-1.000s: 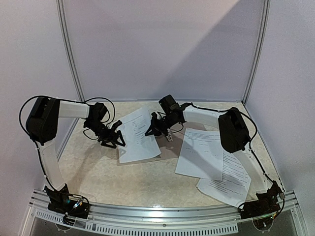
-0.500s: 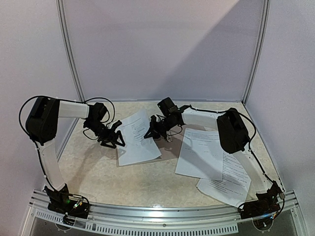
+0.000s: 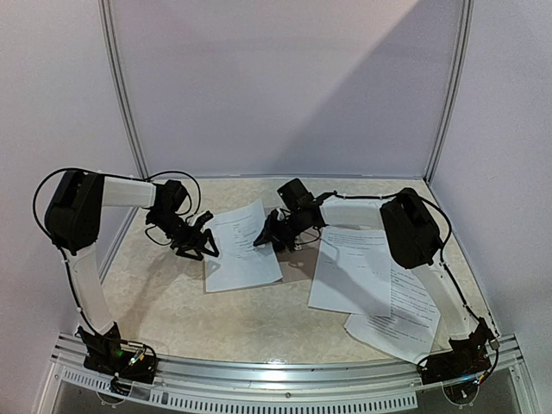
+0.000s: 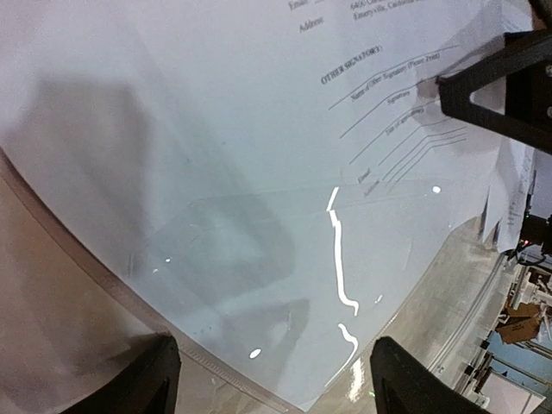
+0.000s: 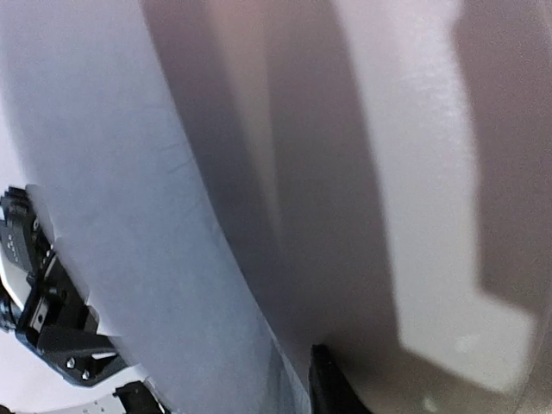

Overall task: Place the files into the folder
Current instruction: Insert the folder to form pockets on the folder.

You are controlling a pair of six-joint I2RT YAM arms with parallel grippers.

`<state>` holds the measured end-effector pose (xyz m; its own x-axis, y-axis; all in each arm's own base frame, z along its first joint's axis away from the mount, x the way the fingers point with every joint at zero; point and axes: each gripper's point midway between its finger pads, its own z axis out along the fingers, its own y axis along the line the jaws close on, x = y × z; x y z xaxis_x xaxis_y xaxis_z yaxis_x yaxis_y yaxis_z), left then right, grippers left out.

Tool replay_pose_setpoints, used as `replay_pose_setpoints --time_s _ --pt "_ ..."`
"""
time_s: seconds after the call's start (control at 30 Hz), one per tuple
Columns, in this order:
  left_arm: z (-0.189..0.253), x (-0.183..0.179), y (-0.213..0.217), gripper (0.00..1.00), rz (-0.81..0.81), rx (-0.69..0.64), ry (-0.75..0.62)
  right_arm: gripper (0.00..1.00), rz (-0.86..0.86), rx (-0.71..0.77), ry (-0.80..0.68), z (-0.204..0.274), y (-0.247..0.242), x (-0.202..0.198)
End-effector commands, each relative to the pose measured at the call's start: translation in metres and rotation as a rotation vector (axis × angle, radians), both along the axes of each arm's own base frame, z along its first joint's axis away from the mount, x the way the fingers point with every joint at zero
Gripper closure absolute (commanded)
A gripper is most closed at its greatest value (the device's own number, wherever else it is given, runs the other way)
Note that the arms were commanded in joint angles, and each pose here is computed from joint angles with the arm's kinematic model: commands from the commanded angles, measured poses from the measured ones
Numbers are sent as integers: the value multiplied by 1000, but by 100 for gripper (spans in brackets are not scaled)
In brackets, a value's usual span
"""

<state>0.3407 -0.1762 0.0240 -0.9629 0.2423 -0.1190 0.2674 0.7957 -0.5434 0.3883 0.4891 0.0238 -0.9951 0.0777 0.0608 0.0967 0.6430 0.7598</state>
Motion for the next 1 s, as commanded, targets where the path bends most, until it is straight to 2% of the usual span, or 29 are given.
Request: replay_pose_setpoints --time_s 0.0,0.27,0.43,0.63,0.97 --pt "-15 -10 17 22 26 70 47 72 -4 -91 -75 20 -12 3" --pt "-15 -10 17 22 26 68 47 70 13 -126 -74 26 -20 -3" --pt "-15 -10 17 22 25 69 47 77 25 -126 -63 24 -22 -7" --pt "-18 -11 15 22 27 63 61 91 19 -69 -47 24 -12 -6" --pt "-15 -10 14 22 30 58 54 100 17 -41 -8 17 -1 -13"
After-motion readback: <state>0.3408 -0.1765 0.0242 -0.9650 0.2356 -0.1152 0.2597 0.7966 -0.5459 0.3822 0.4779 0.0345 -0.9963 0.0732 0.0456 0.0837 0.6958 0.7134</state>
